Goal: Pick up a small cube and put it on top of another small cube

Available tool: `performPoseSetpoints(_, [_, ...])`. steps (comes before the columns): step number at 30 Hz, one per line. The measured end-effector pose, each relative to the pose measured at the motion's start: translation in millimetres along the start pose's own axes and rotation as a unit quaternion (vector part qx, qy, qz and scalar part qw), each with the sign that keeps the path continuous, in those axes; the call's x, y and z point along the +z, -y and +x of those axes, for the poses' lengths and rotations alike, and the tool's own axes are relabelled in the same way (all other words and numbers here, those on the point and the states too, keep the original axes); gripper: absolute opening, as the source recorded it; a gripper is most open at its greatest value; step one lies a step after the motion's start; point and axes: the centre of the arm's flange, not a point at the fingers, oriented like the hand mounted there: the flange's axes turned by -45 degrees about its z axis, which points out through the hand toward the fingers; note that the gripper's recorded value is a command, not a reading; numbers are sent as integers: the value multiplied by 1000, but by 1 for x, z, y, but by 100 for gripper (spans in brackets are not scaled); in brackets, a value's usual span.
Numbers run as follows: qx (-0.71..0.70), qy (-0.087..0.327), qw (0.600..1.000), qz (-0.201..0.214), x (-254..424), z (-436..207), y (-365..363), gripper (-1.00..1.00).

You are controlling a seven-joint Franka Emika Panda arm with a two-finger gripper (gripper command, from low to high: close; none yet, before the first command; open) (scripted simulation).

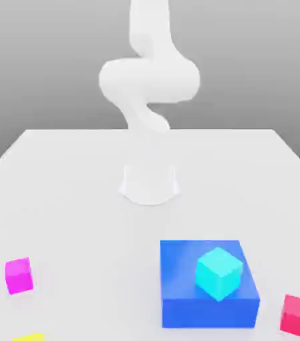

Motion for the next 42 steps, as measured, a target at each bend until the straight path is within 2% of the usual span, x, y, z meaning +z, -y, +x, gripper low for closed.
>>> performPoseSetpoints(10, [160,107,977,-96,170,-1,-42,0])
performPoseSetpoints(20, [324,196,910,-168,326,-59,-114,0])
performPoseSetpoints(32, [511,285,783,-212,475,-187,-176,0])
performPoseSetpoints(36, [524,291,772,-214,521,-231,-181,0])
performPoseSetpoints(37, [524,291,771,-214,527,-237,-181,-100])
performPoseSetpoints(42, [524,290,772,-214,527,-237,-181,-100])
